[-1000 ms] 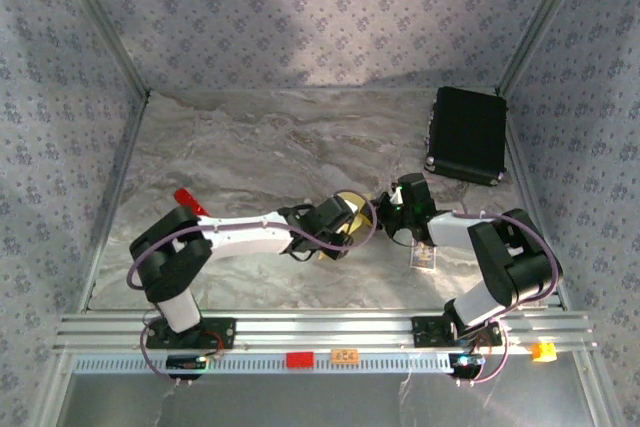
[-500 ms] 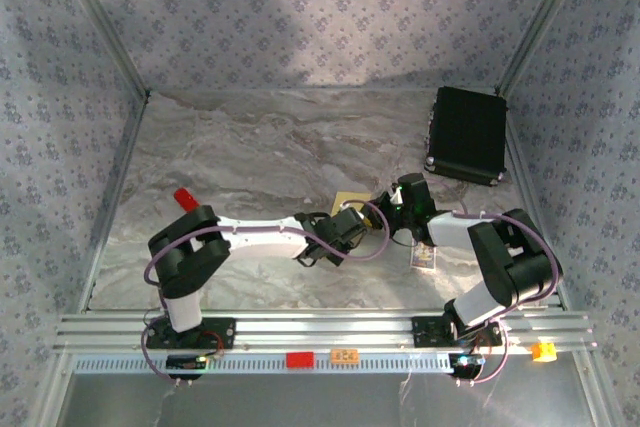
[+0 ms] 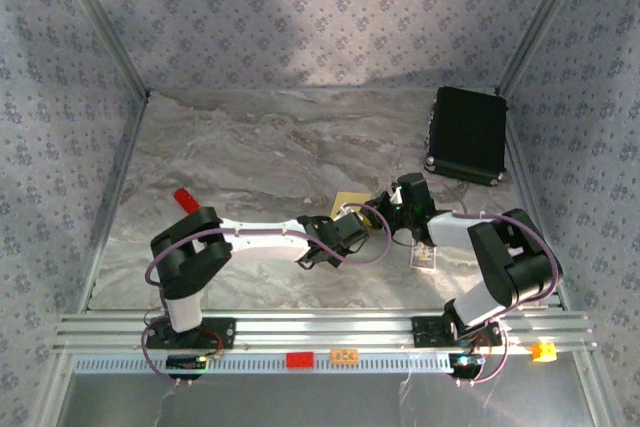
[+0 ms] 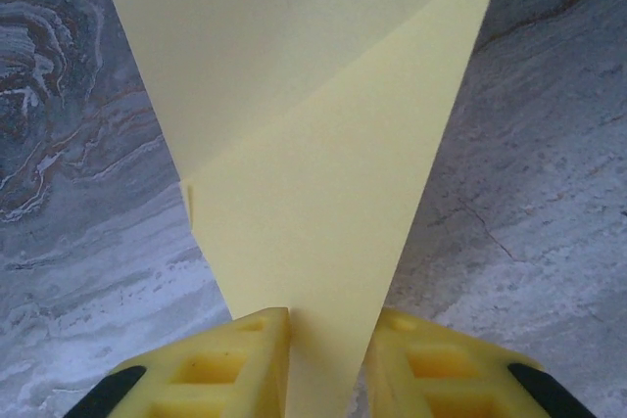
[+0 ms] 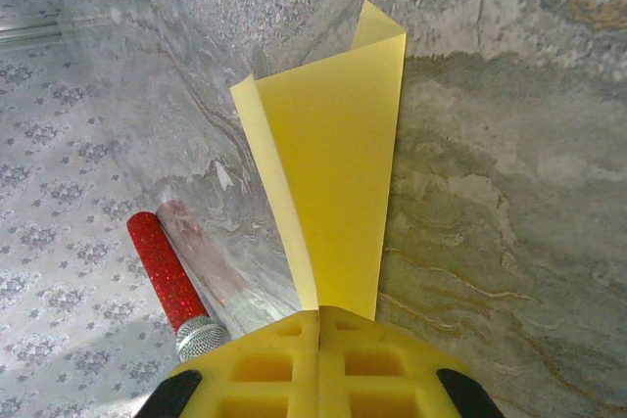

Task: Fold a paper plane with a square sheet of paper (pick it up from the middle)
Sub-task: Fold the wing for the fifth time at the center of the table.

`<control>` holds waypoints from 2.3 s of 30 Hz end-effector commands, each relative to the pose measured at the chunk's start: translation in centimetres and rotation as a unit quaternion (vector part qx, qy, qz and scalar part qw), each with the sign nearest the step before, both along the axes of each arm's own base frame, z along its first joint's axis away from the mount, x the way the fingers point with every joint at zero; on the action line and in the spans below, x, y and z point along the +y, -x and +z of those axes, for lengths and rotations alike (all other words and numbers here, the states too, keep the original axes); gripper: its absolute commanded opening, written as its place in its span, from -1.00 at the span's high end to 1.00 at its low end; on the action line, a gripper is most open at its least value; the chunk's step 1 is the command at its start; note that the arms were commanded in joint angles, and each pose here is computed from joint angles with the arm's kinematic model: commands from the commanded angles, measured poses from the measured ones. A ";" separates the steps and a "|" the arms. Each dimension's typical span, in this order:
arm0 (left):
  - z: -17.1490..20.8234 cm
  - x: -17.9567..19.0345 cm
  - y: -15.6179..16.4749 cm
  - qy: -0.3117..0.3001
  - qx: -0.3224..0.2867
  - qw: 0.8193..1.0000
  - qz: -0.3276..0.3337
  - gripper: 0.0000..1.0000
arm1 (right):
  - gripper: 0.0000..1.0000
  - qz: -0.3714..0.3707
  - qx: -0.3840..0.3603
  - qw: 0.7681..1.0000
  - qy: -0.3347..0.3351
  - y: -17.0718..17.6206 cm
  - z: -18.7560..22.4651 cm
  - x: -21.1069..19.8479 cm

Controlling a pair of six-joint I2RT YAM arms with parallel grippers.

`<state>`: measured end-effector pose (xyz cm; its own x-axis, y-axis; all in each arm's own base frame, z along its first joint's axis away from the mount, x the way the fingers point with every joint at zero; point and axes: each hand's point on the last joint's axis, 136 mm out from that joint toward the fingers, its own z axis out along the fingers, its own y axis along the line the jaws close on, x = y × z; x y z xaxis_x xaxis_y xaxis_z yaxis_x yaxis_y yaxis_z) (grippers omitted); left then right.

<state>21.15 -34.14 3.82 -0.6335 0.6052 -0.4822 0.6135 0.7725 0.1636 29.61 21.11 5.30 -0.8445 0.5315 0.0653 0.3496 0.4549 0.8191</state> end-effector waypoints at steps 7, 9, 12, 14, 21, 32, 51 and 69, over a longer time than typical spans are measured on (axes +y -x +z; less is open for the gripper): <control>0.1 0.2 -0.1 -0.018 -0.012 1.000 -0.001 0.59 | 0.90 -0.007 -0.008 1.000 -0.004 -0.6 1.1 0.2; 0.0 0.3 0.0 -0.020 -0.014 1.000 0.000 0.63 | 0.90 -0.006 -0.007 1.000 -0.004 -0.5 1.0 0.2; 0.1 0.4 -0.1 -0.019 -0.016 1.000 0.002 0.67 | 0.90 -0.006 -0.008 1.000 -0.004 -0.5 1.1 0.2; 0.1 0.4 -0.1 -0.017 -0.018 1.000 0.004 0.69 | 0.90 -0.007 -0.008 1.000 -0.003 -0.5 1.0 0.1; 0.1 0.6 -0.2 -0.016 -0.021 1.000 0.009 0.70 | 0.90 -0.008 -0.010 1.000 -0.003 -0.6 1.2 0.1; 0.1 0.7 -0.3 -0.020 -0.023 0.999 0.013 0.65 | 0.91 -0.007 -0.010 1.000 -0.003 -0.6 1.2 0.1; 0.0 0.1 0.1 0.084 0.040 0.994 0.049 0.96 | 0.43 -0.007 -0.031 0.996 0.085 0.4 2.2 -3.7; 0.0 -1.3 0.2 0.245 0.179 0.951 0.056 0.98 | 0.22 -0.015 -0.045 0.995 0.083 1.6 3.0 -5.1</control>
<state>21.42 -34.41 2.86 -0.8376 0.3209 -0.4422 0.4852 0.8089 -0.3320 28.38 16.07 8.30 -0.8210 0.5630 -0.0945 0.3057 0.5734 0.7601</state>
